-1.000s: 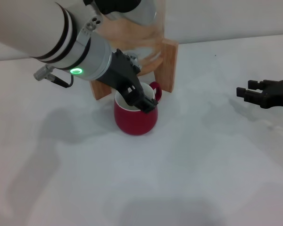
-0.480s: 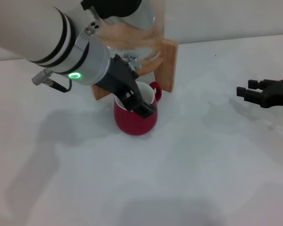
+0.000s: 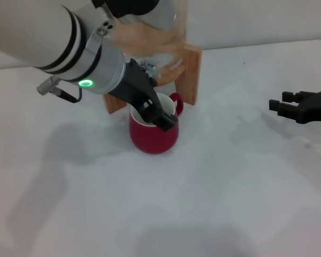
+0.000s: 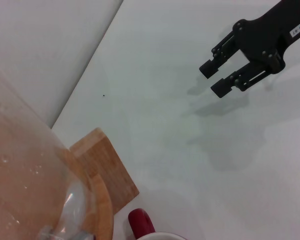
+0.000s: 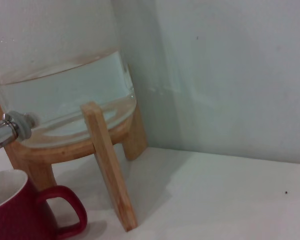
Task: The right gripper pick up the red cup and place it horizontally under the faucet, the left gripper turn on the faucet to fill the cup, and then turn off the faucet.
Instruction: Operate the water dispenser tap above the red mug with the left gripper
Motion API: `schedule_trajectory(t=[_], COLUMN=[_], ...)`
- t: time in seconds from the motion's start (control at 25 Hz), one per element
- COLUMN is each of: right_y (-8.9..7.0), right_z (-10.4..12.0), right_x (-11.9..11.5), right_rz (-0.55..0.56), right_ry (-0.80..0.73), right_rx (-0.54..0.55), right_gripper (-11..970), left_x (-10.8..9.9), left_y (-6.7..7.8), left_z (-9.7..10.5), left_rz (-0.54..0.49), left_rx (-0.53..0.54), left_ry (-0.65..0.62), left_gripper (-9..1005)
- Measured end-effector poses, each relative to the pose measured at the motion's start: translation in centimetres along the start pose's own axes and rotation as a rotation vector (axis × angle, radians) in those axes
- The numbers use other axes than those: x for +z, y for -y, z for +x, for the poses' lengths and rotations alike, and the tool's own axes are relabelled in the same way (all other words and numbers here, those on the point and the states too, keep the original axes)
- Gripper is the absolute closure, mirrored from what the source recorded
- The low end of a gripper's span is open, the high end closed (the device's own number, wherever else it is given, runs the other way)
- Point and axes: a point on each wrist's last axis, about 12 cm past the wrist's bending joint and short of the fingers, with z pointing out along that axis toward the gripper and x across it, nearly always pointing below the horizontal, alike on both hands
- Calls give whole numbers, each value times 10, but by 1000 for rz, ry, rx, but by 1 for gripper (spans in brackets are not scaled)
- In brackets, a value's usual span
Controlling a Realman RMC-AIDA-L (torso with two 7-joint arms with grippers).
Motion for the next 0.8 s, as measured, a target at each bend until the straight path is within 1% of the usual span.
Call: schedule_trajectory(t=[0.24,0.56,0.68,0.8], right_y=[0,0,0,0], right_z=[1,1,1,1], right_x=[-1,-1,-1,-1], right_rz=[1,1,1,0], right_ry=[-1,-2,-2,-3], right_rx=[1,1,1,0], right_gripper=[477,477,477,477], left_x=[-2,-5,-6,-8], left_y=[2,10,10,6], left_z=[1,9,11,12], left_rz=[8,47,44,26], left_rx=[2,-7,-23,-43], left_ry=[3,-18,-21,-15], left_gripper=[120,120,120,120])
